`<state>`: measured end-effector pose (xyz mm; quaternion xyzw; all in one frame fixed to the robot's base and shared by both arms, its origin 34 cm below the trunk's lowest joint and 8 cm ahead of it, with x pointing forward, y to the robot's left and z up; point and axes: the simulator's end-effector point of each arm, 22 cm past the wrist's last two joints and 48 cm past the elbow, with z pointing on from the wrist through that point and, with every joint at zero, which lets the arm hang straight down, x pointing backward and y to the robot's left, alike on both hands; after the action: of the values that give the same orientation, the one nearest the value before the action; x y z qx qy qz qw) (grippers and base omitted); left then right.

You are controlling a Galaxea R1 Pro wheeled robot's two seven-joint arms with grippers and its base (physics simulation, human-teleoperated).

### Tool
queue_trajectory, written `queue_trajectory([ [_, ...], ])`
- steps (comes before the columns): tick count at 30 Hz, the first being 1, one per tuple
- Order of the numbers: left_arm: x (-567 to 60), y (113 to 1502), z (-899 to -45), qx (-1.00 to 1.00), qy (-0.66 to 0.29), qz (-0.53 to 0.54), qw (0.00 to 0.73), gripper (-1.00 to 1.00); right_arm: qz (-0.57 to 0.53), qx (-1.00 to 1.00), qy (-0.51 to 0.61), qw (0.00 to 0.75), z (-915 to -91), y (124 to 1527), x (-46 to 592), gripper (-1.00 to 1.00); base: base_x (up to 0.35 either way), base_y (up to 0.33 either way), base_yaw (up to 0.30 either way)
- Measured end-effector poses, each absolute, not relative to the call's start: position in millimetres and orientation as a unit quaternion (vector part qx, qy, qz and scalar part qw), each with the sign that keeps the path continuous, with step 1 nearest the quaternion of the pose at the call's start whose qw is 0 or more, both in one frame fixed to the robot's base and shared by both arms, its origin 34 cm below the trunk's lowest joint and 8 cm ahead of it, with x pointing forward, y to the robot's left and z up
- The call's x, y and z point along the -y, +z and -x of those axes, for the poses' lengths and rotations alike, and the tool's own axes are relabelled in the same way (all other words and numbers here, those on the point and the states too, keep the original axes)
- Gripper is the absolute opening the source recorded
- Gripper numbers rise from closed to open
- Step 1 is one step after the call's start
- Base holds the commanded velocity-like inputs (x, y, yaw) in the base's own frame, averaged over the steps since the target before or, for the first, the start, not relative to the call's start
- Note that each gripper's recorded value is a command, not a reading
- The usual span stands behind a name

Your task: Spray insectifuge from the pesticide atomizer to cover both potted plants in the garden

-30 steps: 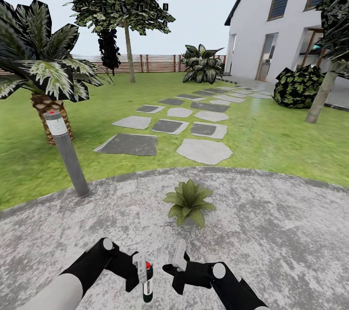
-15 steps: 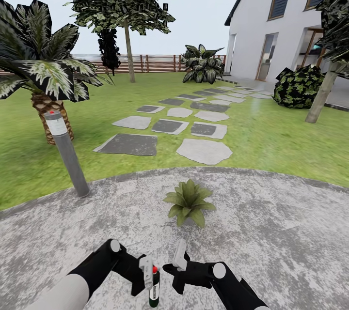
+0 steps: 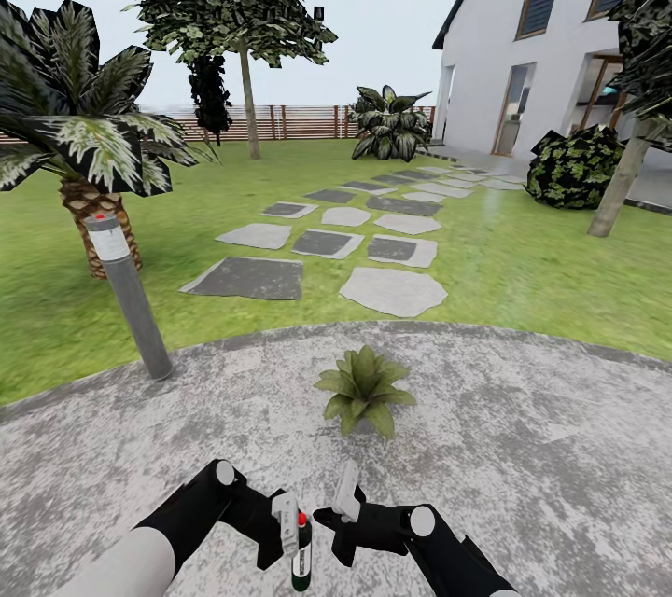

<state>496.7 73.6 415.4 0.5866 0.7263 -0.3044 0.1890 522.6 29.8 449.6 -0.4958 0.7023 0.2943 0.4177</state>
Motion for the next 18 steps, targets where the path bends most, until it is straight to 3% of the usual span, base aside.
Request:
queue_trajectory([
  [18, -69.3, 416.7, -496.6, -0.724, -0.307, -0.587, 0.191, -1.0, 0.496, -0.701, 0.293, 0.42, -524.1, 451.5, -30.1, -1.0, 0.0, 0.0, 0.0],
])
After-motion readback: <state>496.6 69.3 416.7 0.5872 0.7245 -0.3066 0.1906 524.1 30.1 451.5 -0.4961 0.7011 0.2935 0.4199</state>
